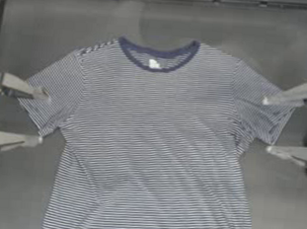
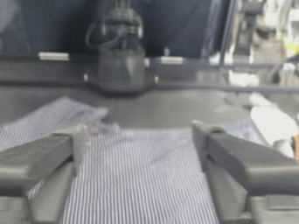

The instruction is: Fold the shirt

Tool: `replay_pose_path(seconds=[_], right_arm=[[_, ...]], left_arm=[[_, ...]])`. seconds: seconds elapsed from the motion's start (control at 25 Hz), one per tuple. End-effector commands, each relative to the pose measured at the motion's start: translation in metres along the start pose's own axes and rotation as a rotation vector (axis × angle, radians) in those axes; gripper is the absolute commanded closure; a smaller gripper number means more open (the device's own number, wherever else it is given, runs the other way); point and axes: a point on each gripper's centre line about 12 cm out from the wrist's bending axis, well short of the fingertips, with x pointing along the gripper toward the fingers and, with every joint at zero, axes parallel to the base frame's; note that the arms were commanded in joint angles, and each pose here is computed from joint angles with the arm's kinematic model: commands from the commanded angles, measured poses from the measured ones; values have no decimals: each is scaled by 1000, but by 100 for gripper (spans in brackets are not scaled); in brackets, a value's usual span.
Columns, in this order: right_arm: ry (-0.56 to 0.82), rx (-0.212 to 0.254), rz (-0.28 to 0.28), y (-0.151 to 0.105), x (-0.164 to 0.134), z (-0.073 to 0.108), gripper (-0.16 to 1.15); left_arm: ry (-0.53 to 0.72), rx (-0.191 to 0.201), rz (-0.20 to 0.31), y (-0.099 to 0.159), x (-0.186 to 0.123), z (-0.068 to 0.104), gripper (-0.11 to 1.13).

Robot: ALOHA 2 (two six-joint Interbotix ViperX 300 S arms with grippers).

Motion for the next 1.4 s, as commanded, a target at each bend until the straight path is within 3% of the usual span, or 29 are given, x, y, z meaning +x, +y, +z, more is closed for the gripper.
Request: replay_pose_path(seconds=[0.04, 0.24, 0.32, 0.44, 0.6, 0.8, 0.92, 1.04, 1.24, 1.4], right_arm=[[97, 24, -2, 1, 6, 12, 0], [256, 31, 4, 2, 7, 32, 0], [325, 42, 7, 3, 5, 36, 0], [427, 81, 17, 6, 4, 40, 0], [572, 146, 38, 12, 7, 33, 0], [731, 170, 74, 25, 18, 28, 0], [827, 157, 75, 37, 25, 23, 0], [920, 135, 51, 53, 32, 16, 0], [988, 107, -15, 82, 42, 8, 0], [1015, 161, -32, 108, 46, 5, 0]], left_arm=[[55, -26, -13, -4, 3, 14, 3], [190, -60, -23, -7, 2, 24, 1], [236, -65, -27, -9, 5, 25, 1], [329, -105, -19, -9, 15, 22, 1], [524, -139, -19, -16, 30, 11, 1], [610, -176, -43, -33, 39, 7, 2], [668, -183, -37, -43, 40, -1, 6], [728, -181, -26, -58, 42, -6, 14], [776, -180, -18, -84, 48, -9, 14], [816, -200, -16, -102, 52, -16, 15]])
